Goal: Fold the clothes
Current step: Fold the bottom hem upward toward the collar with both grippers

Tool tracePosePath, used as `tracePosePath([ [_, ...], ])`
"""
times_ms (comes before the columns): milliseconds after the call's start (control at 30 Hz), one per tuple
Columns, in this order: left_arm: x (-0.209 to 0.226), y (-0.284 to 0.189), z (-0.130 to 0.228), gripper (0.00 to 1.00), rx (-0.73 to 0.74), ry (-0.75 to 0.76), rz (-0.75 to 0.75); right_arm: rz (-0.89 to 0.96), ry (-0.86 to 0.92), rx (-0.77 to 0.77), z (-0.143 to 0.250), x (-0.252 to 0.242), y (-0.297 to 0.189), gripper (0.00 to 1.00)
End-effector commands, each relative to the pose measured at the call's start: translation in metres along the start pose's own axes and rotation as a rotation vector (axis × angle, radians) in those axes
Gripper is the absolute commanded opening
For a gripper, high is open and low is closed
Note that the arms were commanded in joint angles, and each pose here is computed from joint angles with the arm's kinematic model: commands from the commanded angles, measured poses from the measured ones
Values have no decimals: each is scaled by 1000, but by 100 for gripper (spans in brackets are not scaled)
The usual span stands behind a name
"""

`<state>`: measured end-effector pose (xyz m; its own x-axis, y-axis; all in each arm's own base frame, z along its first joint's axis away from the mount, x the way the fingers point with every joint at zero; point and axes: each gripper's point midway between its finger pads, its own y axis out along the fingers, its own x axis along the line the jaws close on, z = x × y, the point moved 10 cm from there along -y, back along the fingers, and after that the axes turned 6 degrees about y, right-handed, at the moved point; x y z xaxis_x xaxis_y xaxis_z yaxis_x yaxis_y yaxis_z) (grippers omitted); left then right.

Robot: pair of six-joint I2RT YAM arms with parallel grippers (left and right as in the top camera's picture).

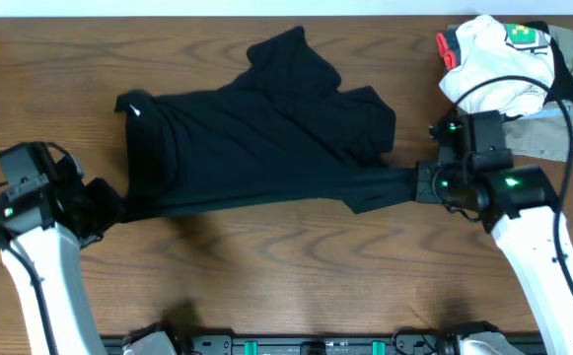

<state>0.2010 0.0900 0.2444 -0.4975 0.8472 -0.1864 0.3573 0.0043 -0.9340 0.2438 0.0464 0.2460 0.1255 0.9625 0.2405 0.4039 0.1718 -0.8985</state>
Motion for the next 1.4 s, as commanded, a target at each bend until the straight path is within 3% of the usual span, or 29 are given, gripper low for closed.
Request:
tracePosePath([
  [0,0,-17,4,6,-59,15,-14,4,-20,-45,-3,-4,-16,1],
  [200,-2,-26,4,6,-122,24,-8,-37,-47,-146,-20,2,-17,1],
  [367,0,-13,-5,6,-90,19,-12,-115,-80,-200,-43,13,2,1],
  [767,7,51,-32,6,56,-3,-28,-185,-129,-195,-74,21,70,1],
  [1367,-17,141,-63,6,46,101,6,-201,-171,-160,-80,33,149,1],
])
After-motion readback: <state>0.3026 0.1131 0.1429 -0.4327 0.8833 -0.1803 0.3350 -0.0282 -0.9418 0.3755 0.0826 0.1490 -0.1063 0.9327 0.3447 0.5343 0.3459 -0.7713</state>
